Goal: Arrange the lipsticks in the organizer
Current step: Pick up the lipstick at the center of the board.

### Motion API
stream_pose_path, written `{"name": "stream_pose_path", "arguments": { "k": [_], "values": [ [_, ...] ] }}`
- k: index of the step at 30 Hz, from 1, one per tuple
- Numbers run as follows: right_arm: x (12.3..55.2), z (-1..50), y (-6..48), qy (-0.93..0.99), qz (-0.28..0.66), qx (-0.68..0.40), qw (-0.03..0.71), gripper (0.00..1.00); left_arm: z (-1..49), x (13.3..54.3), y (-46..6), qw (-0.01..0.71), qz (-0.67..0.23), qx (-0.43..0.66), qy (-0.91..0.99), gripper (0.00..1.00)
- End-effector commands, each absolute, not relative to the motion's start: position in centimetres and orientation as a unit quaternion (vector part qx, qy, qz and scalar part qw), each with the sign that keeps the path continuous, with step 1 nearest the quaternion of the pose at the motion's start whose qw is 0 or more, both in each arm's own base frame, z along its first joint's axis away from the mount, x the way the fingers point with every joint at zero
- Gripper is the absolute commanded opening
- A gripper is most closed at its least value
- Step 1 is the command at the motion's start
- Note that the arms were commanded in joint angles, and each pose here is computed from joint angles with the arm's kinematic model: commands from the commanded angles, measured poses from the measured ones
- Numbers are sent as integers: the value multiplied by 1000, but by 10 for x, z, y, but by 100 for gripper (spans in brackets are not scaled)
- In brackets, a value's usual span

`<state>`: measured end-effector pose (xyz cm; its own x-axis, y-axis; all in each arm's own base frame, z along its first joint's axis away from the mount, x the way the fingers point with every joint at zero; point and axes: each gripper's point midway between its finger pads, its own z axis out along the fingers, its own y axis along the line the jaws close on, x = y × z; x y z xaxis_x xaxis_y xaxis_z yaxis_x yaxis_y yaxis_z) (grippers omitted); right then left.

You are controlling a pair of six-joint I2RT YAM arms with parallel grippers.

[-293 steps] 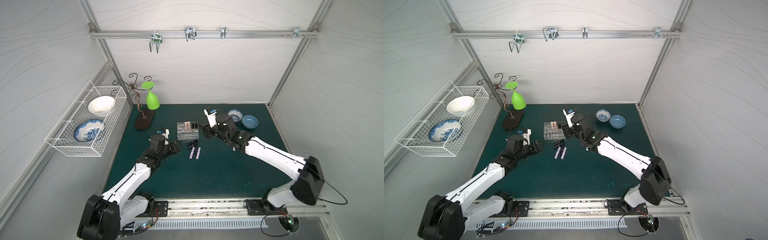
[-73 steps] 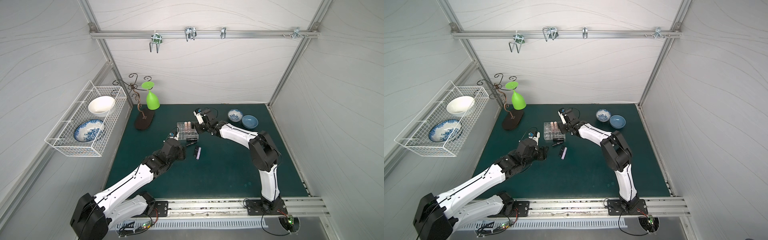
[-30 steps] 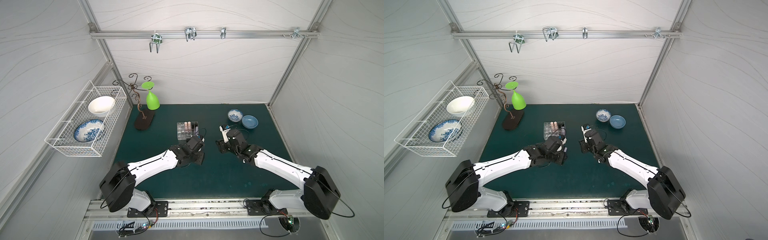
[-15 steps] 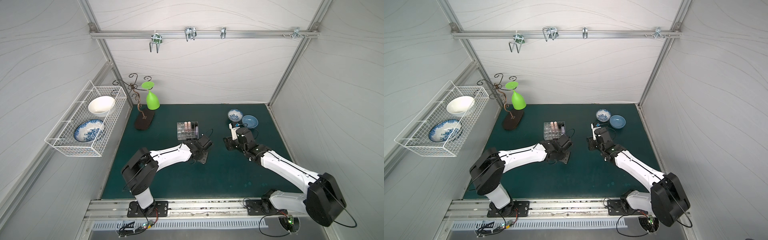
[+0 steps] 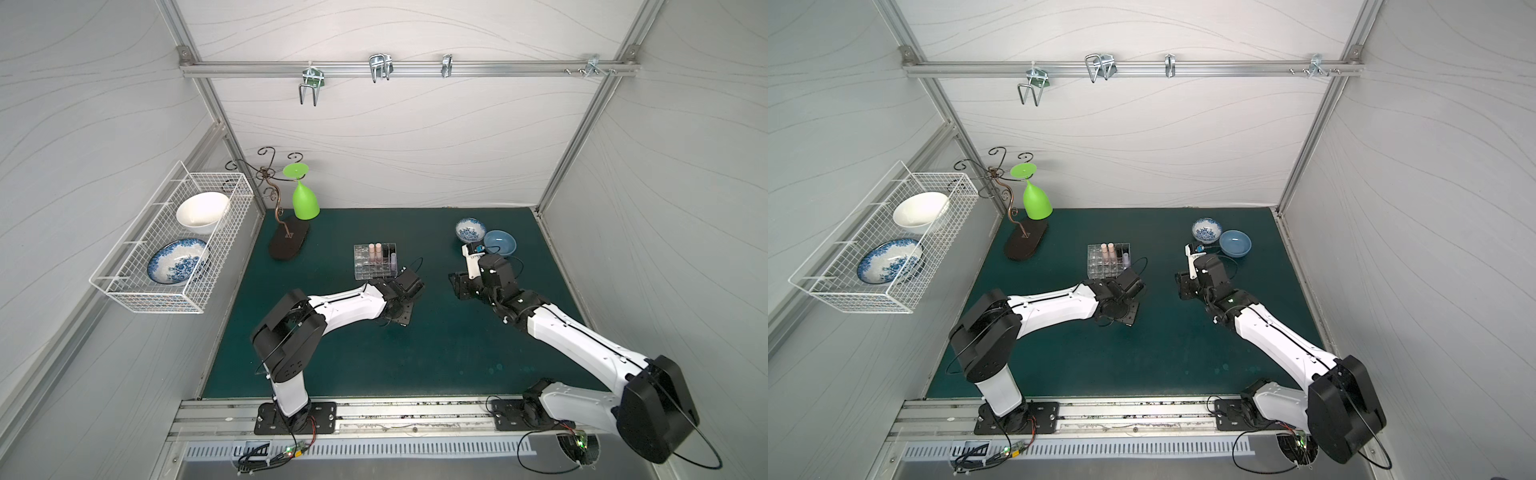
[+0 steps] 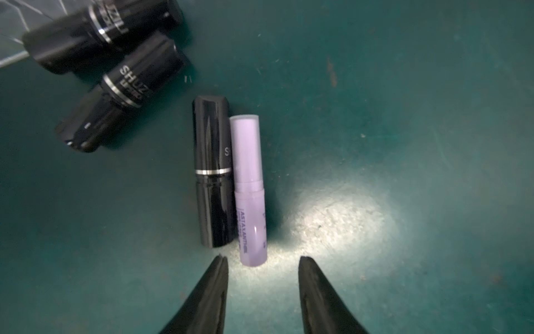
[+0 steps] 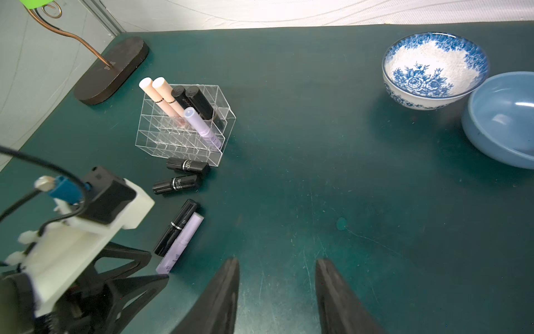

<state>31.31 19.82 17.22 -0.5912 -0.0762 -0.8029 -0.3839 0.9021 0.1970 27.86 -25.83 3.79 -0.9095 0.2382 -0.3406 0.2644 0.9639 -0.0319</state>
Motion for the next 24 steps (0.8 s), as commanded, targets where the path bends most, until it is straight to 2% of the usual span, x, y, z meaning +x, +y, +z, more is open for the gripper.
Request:
{"name": "stream_pose_path", "arguments": {
  "k": [1,11,24],
  "values": [
    [311,173,197,873,183,-129,432,46,36,288,-268,171,-53,127,976,45],
    [312,174,197,873,186,-127,433,45,25,292,-270,151,-67,124,978,44],
    [311,176,198,873,190,-125,432,44,15,296,-277,134,-63,131,980,30]
  ]
}}
